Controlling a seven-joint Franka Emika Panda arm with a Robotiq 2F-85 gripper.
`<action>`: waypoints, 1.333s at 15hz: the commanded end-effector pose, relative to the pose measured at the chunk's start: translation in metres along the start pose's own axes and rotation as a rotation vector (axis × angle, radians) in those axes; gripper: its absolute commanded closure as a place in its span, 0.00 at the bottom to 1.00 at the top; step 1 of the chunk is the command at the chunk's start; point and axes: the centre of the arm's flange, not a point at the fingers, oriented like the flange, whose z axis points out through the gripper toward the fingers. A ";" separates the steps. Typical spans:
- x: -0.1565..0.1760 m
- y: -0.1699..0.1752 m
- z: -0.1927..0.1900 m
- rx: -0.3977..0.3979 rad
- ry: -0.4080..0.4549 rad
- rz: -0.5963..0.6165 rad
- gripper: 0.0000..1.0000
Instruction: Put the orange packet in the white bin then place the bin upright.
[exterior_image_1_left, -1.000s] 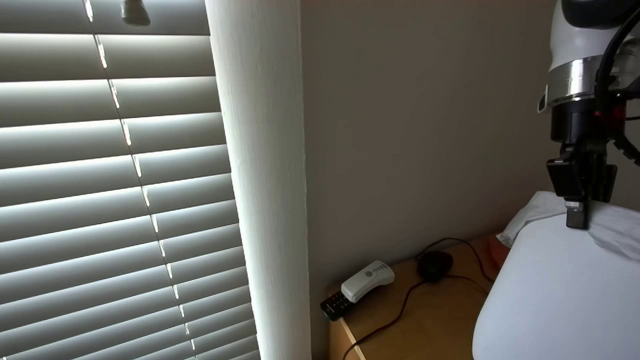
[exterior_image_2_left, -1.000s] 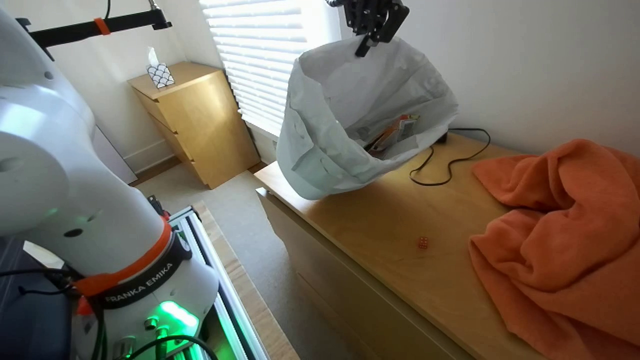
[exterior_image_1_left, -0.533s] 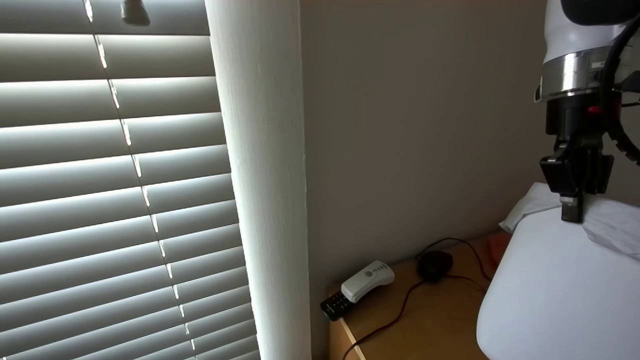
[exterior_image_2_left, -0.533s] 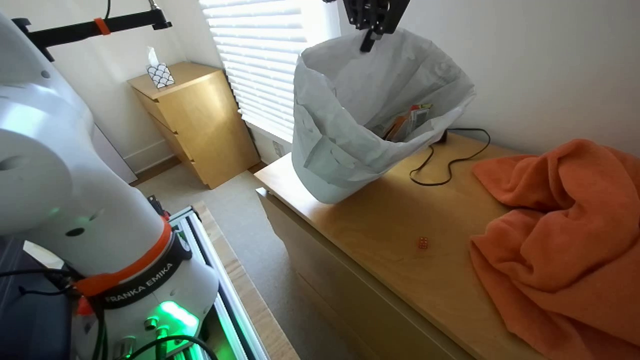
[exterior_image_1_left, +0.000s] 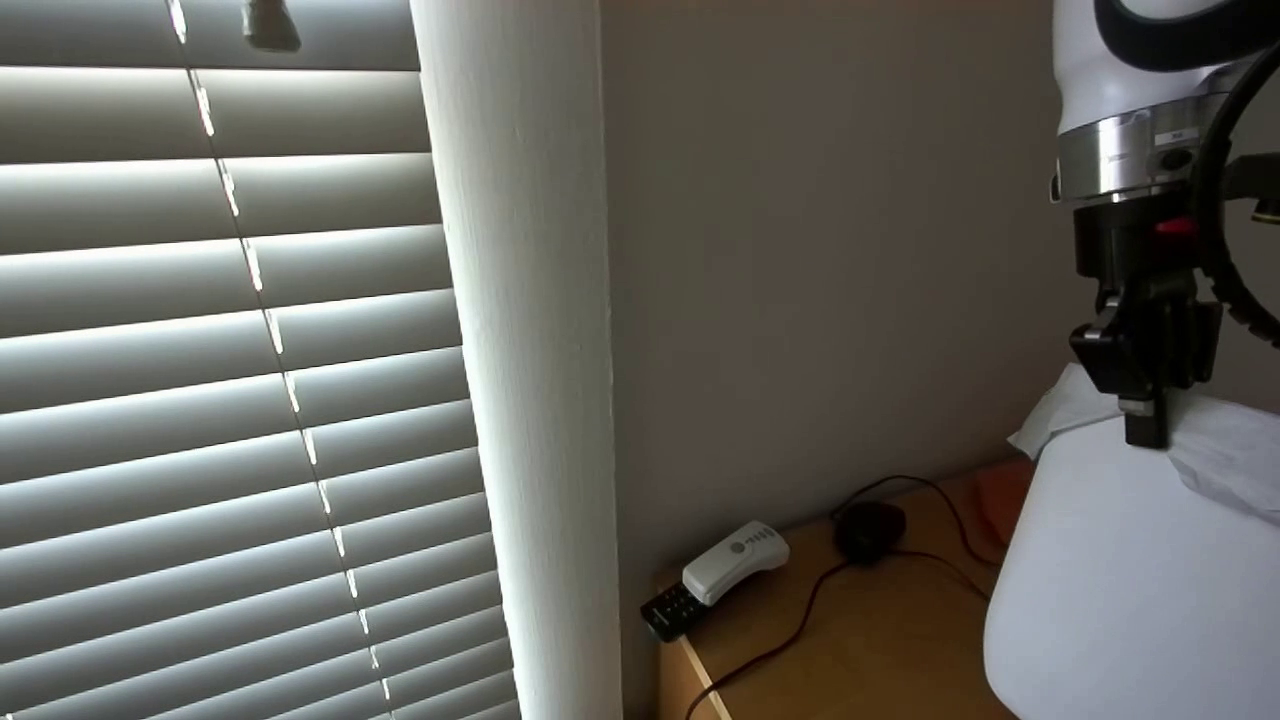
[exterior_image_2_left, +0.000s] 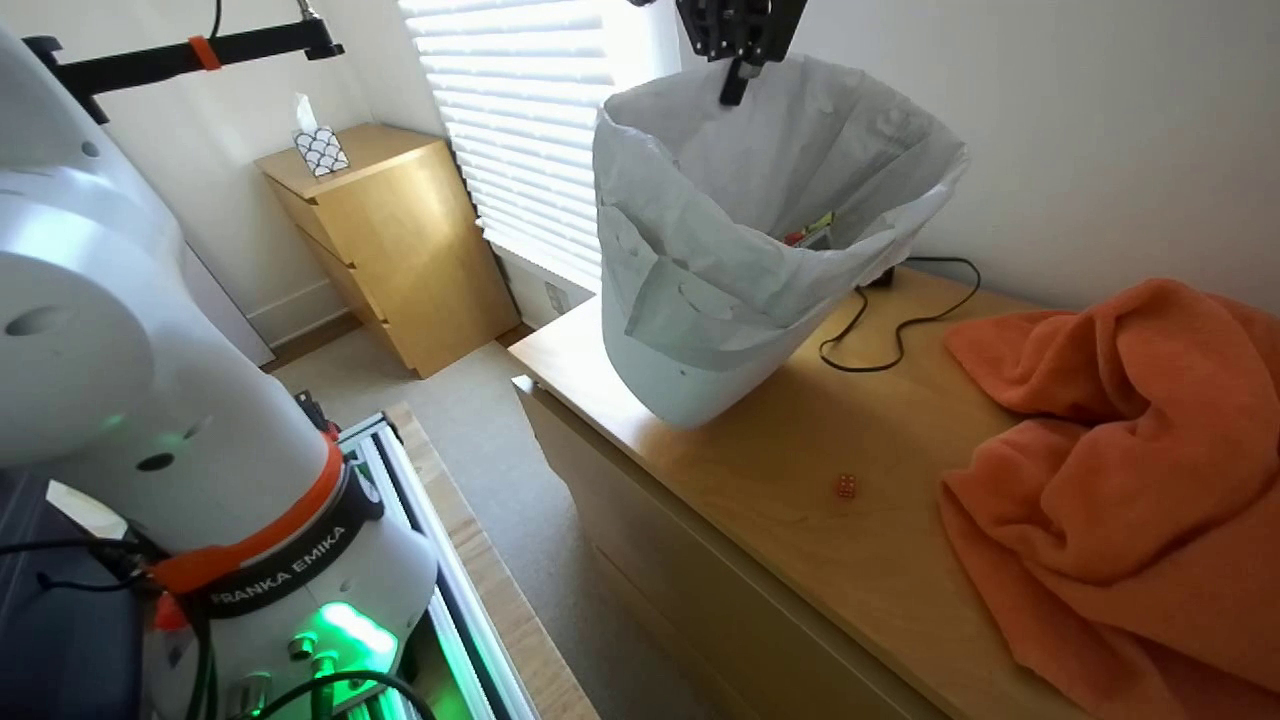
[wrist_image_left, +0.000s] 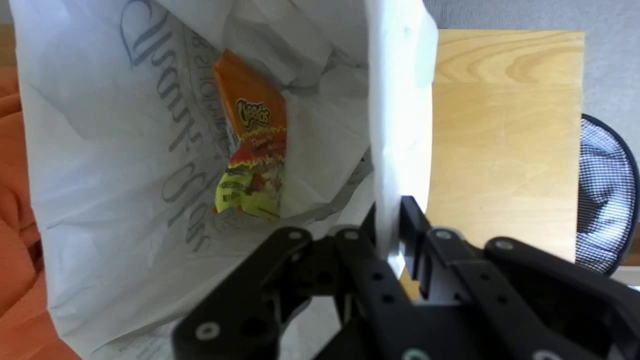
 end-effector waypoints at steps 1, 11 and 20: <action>-0.012 -0.009 0.010 -0.092 -0.008 0.025 0.97; -0.006 -0.025 0.025 -0.101 -0.043 0.004 0.50; -0.013 -0.021 0.025 -0.067 -0.027 0.000 0.00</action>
